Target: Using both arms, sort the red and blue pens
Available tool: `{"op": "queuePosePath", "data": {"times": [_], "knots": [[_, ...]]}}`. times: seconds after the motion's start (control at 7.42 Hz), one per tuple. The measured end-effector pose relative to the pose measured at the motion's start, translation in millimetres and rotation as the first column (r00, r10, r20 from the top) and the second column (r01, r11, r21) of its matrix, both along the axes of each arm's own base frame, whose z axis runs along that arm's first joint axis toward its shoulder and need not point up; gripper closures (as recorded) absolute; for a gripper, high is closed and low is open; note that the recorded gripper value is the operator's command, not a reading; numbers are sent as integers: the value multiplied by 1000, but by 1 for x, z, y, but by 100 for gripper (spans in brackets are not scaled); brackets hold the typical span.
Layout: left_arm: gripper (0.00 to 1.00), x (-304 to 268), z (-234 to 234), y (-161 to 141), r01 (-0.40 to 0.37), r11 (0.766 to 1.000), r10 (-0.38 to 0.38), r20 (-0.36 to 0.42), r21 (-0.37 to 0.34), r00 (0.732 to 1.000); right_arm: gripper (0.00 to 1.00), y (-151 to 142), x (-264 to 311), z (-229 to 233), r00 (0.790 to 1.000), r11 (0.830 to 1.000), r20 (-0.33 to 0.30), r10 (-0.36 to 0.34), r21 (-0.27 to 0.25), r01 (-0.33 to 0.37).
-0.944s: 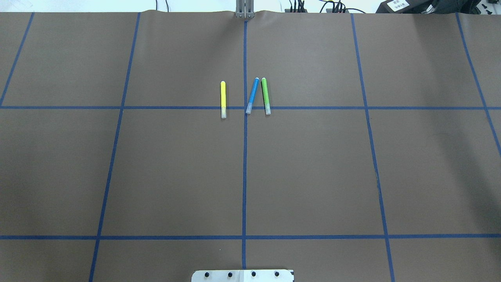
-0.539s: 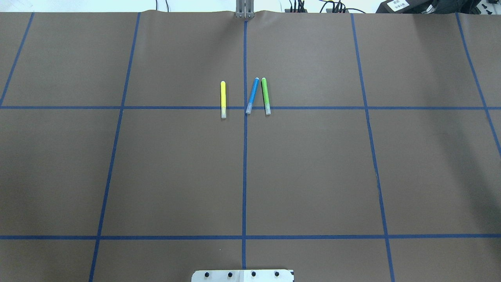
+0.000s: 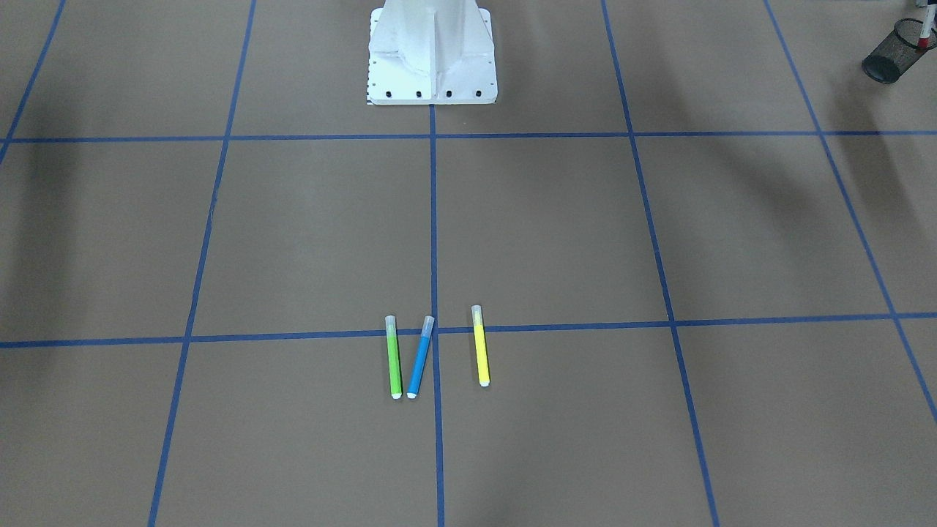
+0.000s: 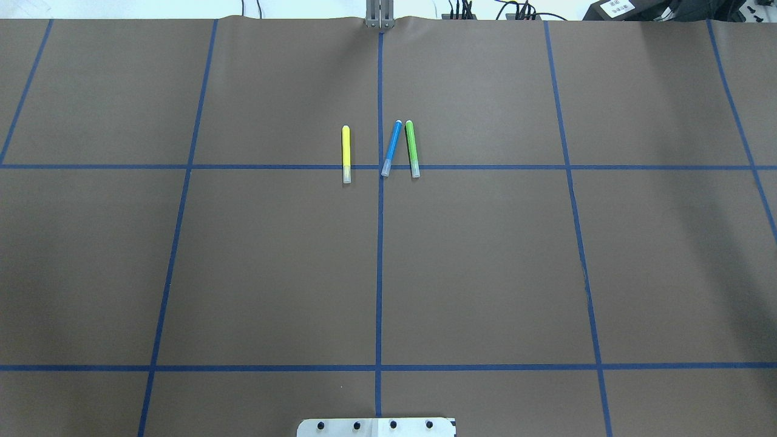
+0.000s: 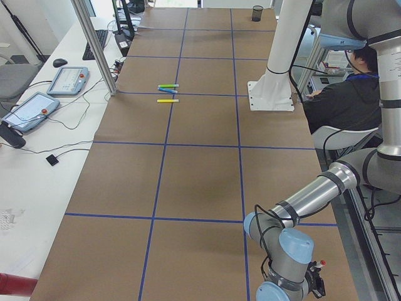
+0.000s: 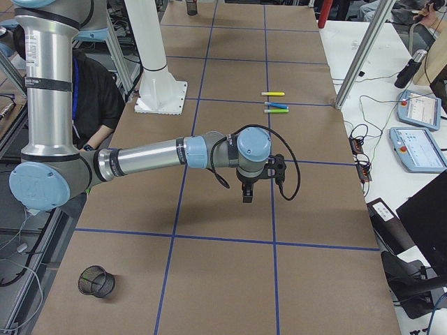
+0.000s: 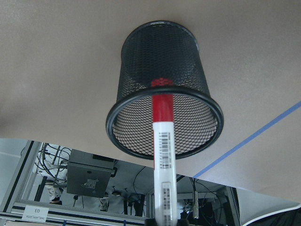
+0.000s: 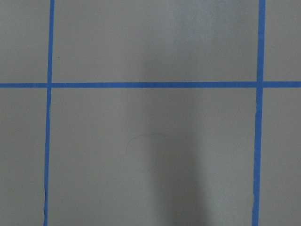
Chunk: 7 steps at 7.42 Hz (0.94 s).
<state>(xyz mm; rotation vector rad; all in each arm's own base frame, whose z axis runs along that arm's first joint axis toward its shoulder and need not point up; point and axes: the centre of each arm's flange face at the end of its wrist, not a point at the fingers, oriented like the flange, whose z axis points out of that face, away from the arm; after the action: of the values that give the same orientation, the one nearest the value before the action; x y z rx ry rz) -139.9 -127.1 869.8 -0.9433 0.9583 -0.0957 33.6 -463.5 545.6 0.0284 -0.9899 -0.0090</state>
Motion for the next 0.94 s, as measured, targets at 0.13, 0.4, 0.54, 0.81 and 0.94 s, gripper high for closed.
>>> {"op": "queuePosePath", "data": {"times": [0.13, 0.4, 0.54, 0.81, 0.94], "knots": [[1, -1, 0, -1, 0, 1000, 0, 1, 1, 1000, 0, 0, 0, 0, 1000, 1000, 0, 0, 0, 0], [0, -1, -1, -2, 0, 1000, 0, 0, 4, 1000, 0, 0, 0, 0, 1000, 1000, 0, -1, 0, 1], [0, -2, -2, -6, -1, 1000, 1, 2, 14, 1000, 0, 0, 0, 0, 1000, 1000, 0, -1, 0, 1], [0, -18, -16, -49, -1, 997, -1, 24, 80, 1000, 0, 0, 0, -2, 1000, 1000, 1, 0, 3, 0], [0, -33, -32, -91, -2, 990, -4, 46, 141, 999, 0, 0, 0, -3, 1000, 1000, 1, 0, 5, 0]]}}
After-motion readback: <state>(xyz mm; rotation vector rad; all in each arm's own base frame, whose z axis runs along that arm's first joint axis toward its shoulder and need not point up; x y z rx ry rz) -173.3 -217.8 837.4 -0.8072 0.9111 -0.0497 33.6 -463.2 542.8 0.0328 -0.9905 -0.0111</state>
